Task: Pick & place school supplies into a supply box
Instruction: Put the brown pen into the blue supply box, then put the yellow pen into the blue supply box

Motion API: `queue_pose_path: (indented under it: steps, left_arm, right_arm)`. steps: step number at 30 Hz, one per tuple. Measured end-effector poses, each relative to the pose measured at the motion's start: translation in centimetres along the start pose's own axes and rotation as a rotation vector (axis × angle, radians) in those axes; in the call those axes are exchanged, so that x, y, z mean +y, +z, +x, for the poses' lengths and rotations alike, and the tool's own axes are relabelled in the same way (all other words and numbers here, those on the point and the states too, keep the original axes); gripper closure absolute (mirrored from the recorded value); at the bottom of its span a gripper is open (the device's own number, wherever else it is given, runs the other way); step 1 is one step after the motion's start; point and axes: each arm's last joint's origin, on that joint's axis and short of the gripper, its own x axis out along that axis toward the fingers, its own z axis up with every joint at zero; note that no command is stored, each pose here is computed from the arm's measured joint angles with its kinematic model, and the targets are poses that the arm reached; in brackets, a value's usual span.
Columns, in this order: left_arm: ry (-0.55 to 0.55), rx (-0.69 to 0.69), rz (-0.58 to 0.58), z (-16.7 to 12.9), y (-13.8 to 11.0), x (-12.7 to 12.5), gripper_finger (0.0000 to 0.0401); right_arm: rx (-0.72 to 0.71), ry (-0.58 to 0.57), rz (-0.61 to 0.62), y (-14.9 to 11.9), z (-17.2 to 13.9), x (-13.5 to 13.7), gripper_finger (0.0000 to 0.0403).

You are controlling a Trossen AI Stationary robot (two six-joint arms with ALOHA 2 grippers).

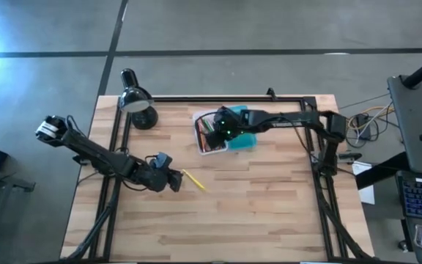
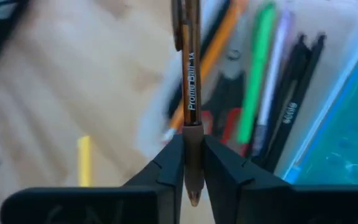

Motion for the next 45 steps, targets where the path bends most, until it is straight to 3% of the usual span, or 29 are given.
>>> queue_pose_path:
  steps: [6, 9, 10, 13, 16, 19, 23, 29, 33, 37, 45]
  left_arm:
    - [0.013, 0.038, -0.081, 1.3, -0.6, -0.1, 0.0333]
    - [-0.017, 0.037, -0.024, 2.0, -0.9, -0.5, 0.0333]
    - [-0.036, 0.032, 0.066, 2.2, -0.9, -0.8, 0.0333]
    - [-0.133, 0.008, 0.504, 2.4, -0.9, -2.7, 0.0333]
    - [-0.146, 0.025, 0.872, 3.0, -0.8, -3.6, 0.0333]
    - [-0.128, 0.135, 1.113, 4.6, -0.7, -3.3, 0.0333]
    - [-0.171, 0.239, 1.327, 6.6, -0.3, -2.7, 0.0333]
    - [-0.093, 0.301, 1.423, 8.5, 1.9, -1.0, 0.0332]
    - [-0.131, 0.341, 1.475, 8.3, 3.1, -0.9, 0.0332]
    - [-0.204, 0.418, 1.529, 8.8, 3.1, -0.2, 0.0332]
    - [-0.171, 0.453, 1.514, 10.9, 4.1, 0.4, 0.0332]
  right_arm:
    - [0.097, 0.008, 0.101, 0.0, 2.7, -2.2, 0.0291]
    - [0.164, -0.055, 0.053, -1.0, 3.1, -2.7, 0.0254]
    - [0.157, -0.057, -0.009, -1.2, 2.7, -2.5, 0.0242]
    - [0.098, -0.037, -0.293, -1.6, -0.2, -0.8, 0.0213]
    - [0.093, -0.053, -0.559, -2.5, -3.1, 0.2, 0.0195]
    - [0.127, -0.076, -0.687, -3.3, -5.2, 0.4, 0.0184]
    - [0.147, -0.098, -0.713, -3.4, -7.6, 0.0, 0.0173]
    - [0.137, -0.131, -0.714, -3.9, -10.3, -0.7, 0.0158]
    - [0.133, -0.132, -0.710, -4.5, -11.0, -1.3, 0.0149]
    - [0.146, -0.141, -0.688, -5.2, -11.0, -2.1, 0.0143]
    - [0.201, -0.172, -0.650, -6.5, -9.8, -3.4, 0.0142]
